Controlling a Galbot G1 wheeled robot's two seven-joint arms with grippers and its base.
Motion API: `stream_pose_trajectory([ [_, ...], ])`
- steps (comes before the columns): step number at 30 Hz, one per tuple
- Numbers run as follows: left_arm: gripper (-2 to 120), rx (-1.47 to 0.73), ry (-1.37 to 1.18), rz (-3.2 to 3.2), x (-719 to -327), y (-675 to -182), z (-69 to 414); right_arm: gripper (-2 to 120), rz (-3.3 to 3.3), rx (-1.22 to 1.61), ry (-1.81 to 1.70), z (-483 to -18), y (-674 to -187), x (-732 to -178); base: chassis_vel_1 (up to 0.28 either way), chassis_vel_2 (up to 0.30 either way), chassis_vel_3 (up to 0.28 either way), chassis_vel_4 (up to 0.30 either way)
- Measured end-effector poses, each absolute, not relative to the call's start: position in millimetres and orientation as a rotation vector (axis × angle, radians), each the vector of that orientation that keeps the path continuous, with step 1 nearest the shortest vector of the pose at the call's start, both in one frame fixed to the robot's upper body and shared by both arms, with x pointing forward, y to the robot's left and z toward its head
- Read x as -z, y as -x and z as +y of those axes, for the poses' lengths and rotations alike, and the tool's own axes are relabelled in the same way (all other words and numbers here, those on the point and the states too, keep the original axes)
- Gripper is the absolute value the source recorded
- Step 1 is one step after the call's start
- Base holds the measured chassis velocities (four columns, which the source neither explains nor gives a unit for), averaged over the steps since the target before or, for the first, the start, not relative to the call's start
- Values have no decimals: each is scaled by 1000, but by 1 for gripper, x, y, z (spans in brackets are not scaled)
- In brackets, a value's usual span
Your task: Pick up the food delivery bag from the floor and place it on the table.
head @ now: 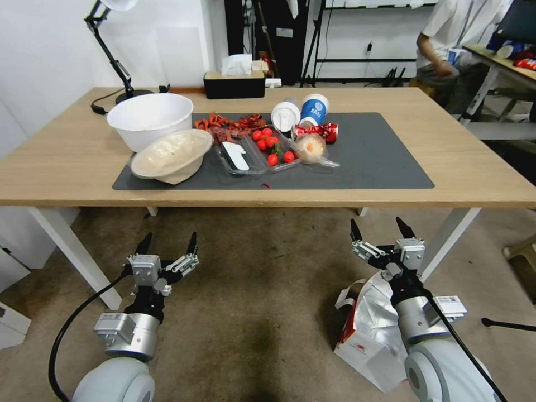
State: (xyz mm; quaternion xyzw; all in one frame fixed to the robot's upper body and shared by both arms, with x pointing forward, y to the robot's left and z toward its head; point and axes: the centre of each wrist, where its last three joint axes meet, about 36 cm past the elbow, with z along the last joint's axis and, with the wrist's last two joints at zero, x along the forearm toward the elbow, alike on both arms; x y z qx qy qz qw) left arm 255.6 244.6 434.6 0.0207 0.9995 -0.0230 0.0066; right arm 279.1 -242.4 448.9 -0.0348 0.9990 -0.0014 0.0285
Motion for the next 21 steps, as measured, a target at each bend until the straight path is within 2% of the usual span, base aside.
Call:
stream_pose_trajectory([
  [21,98,59,-59,3112,-435,-258,247,100,3058,-2,111,-242,-282,-454,0,0,0,0],
])
